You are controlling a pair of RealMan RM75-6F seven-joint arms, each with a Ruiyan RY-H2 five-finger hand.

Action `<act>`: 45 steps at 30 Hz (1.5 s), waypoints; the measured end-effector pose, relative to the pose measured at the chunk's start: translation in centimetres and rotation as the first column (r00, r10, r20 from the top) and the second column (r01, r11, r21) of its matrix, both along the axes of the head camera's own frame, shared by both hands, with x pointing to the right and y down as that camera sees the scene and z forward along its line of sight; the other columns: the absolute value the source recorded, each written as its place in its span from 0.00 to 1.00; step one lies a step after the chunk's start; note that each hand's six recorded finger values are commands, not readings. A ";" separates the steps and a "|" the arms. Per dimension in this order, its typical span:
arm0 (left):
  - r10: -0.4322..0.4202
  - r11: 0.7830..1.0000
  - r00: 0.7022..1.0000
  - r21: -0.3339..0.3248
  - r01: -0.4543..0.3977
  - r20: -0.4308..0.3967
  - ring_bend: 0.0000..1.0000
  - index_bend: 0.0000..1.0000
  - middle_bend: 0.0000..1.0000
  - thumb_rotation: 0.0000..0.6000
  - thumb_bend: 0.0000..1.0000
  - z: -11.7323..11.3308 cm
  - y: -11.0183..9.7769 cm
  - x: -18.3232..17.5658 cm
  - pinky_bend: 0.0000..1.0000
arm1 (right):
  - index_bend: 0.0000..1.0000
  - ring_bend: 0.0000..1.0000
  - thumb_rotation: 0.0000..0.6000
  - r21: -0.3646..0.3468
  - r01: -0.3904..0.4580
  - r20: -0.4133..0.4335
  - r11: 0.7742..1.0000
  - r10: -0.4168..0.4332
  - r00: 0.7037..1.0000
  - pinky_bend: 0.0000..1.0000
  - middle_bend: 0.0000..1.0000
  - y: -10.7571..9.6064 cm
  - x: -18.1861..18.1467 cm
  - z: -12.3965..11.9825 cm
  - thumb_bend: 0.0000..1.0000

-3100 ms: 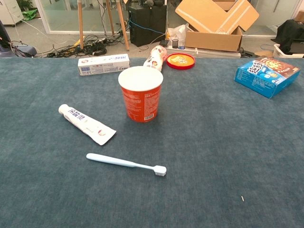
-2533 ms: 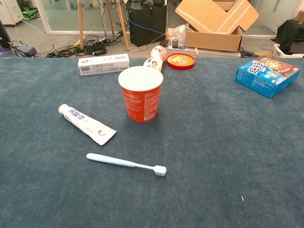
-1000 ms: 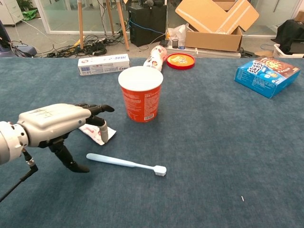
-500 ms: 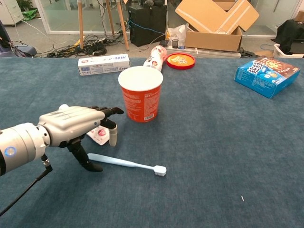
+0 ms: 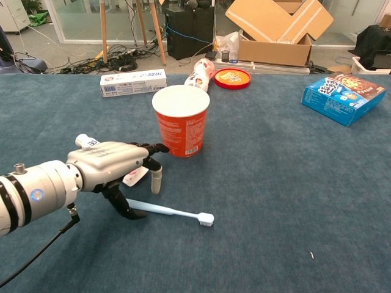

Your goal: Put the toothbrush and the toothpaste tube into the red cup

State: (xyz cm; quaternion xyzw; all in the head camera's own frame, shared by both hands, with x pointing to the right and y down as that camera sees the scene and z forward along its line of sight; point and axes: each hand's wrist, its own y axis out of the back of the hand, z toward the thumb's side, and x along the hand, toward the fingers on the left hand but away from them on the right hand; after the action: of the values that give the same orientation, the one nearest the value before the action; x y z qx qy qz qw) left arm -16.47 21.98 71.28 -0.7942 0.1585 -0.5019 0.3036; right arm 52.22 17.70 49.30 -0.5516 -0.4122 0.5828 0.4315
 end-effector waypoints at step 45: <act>0.039 0.999 0.999 -0.001 -0.039 0.020 0.00 0.51 0.00 1.00 0.30 0.3 0.8 1.8 0.00 | 0.00 0.00 1.00 -0.025 -0.023 0.006 0.999 0.023 1.000 0.30 0.00 0.3 1.0 0.9 0.00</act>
State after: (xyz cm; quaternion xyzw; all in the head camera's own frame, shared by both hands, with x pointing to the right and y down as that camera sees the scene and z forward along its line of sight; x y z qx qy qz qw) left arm -14.65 22.79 71.56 -0.7922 0.1398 -0.5038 0.3148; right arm 53.19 17.97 50.23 -0.5540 -0.4124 0.5913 0.4165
